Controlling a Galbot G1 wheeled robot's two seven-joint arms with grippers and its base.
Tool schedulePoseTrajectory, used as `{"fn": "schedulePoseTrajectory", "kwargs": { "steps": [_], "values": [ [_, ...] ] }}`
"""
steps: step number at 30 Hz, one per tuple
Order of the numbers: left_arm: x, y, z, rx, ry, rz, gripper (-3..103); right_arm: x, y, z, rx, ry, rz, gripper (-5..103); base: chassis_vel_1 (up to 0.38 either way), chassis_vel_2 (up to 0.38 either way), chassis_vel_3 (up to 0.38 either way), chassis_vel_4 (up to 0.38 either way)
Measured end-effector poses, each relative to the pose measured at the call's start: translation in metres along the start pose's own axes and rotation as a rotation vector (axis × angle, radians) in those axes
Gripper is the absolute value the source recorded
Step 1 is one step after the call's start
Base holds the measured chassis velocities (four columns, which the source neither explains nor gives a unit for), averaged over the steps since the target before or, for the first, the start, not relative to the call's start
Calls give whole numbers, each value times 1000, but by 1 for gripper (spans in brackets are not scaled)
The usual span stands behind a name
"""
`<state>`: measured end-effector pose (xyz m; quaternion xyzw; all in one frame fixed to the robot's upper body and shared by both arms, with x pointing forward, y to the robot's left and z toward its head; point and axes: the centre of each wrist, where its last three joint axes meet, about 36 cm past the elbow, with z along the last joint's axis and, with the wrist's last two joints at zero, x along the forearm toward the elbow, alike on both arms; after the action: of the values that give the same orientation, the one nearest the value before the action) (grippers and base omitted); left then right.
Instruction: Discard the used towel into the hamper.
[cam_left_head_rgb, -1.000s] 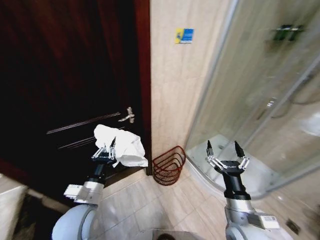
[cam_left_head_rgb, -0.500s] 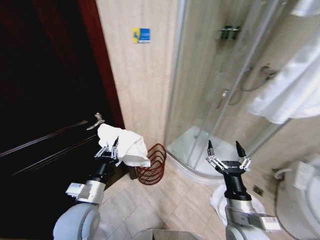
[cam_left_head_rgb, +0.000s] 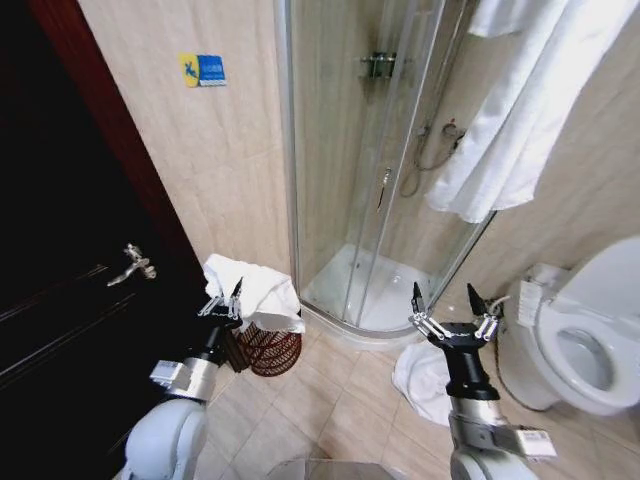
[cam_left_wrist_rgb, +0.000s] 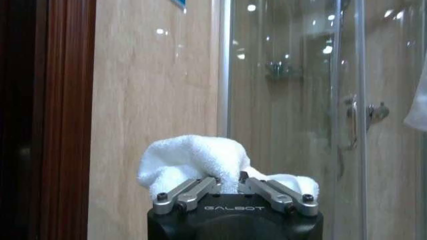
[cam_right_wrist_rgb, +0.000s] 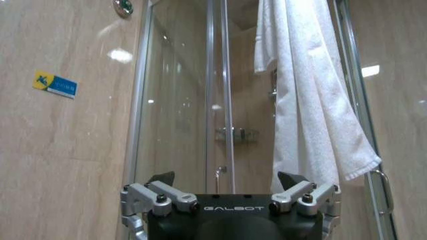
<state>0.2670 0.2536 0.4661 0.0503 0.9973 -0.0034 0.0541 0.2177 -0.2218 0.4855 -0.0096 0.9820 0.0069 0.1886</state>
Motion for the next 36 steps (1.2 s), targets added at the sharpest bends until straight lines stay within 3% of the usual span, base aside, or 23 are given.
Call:
{"fn": "schedulePoseTrajectory", "kwargs": {
  "steps": [18, 36],
  "values": [
    [-30, 20, 68, -6, 114, 24, 7, 2, -1, 6, 4, 25, -4, 100, 0, 0, 0, 0],
    [-35, 21, 120, -20, 168, 45, 7, 3, 0, 6, 0, 8, -20, 100, -81, 83, 90, -83]
  ]
}}
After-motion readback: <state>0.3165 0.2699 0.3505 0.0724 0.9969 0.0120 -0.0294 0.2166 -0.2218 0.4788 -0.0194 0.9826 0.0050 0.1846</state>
